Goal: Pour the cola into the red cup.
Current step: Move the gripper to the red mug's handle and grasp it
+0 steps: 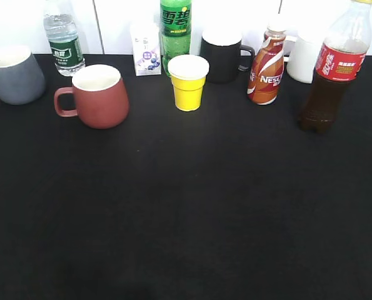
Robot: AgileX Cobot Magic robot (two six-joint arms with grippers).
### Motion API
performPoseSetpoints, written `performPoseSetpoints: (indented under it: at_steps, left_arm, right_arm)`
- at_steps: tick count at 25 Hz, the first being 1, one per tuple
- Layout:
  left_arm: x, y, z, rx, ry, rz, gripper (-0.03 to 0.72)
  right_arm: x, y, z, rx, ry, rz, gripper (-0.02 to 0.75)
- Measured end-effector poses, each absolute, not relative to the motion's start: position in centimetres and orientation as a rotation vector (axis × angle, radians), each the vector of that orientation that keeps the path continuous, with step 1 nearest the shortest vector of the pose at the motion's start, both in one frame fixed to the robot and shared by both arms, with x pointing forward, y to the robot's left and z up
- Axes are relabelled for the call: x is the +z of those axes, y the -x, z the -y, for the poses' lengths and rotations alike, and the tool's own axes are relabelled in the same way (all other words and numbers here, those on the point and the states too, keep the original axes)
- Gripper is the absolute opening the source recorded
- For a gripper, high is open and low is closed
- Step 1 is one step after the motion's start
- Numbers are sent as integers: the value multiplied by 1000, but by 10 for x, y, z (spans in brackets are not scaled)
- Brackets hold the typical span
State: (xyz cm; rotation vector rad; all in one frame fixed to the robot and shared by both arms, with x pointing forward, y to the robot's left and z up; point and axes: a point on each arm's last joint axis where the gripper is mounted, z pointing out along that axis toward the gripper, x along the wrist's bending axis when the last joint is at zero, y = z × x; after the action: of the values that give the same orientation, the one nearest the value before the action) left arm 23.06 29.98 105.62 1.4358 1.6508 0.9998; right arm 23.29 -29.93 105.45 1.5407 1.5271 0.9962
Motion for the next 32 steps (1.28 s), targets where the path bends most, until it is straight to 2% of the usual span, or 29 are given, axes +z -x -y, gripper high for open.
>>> performPoseSetpoints:
  at_steps: [10, 11, 13, 14, 15, 18, 21, 24, 28, 32]
  left_arm:
    - [1056, -231, -300, 1000, -1436, -1651, 239]
    - [1056, -231, -300, 1000, -1436, -1651, 279]
    - [1056, -231, -300, 1004, -1438, -1647, 453]
    - [1060, -231, -300, 1028, -1445, -1622, 510]
    - [1072, -236, -300, 1083, -1457, -1564, 527]
    - [1109, -288, -303, 1170, -1427, -1414, 536]
    - [1118, -353, -304, 1118, -1328, -1341, 534]
    - [1098, -402, -300, 1075, -1311, -1345, 506]
    - [1040, -441, -253, 1029, -1383, -1225, 501]
    - [982, -473, -225, 1006, -1474, -1307, 498]
  right_arm:
    - [1055, -233, 299, 996, -1541, -1527, 585]
    - [1055, -233, 299, 996, -1541, -1527, 585]
    - [1055, -233, 299, 996, -1541, -1527, 585]
    - [1055, -233, 299, 996, -1541, -1527, 585]
    - [1055, -233, 299, 996, -1541, -1527, 585]
    - [1055, -233, 299, 996, -1541, -1527, 585]
    - [1055, -233, 299, 996, -1541, -1527, 585]
    - [1055, -233, 299, 996, -1541, -1527, 585]
    - [1055, -233, 299, 996, -1541, -1527, 585]
    - [1055, -233, 299, 996, -1541, -1527, 585]
